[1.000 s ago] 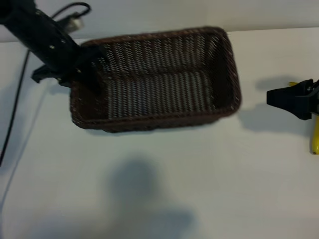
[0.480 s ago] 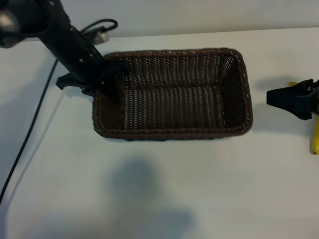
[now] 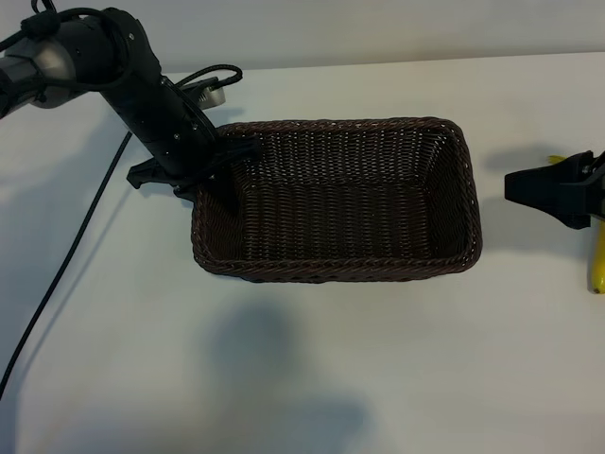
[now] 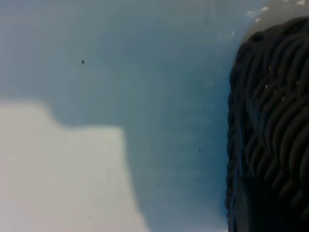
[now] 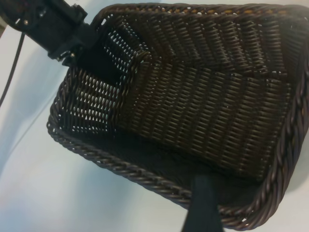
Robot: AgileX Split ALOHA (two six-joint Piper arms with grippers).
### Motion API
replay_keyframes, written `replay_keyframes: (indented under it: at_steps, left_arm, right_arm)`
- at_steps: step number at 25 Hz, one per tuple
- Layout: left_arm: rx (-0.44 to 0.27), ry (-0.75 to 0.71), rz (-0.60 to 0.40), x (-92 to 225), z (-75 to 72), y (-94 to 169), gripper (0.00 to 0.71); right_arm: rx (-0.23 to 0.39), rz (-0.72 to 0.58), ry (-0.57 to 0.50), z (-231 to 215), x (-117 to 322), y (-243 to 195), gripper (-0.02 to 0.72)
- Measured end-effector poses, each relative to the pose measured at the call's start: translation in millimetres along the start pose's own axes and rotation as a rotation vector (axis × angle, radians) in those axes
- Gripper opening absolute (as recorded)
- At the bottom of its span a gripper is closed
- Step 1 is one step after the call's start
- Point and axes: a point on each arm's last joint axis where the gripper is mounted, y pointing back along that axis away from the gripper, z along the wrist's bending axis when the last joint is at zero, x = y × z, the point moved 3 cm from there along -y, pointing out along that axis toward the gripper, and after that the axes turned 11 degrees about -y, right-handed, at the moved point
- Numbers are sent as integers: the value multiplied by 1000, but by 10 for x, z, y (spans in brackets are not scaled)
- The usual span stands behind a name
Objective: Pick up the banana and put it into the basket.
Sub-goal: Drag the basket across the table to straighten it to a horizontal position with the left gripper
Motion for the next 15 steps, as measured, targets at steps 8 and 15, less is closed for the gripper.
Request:
replay_keyframes:
  at_steps: [8,15]
  left_arm:
    - [1,1,-1,-7,3,-8,161]
    - [5,2,-3,-11,-1,-13,219]
  right_arm:
    - [-3,3,0,4,3,0,543]
    - [-5,4,0,6,5,0,543]
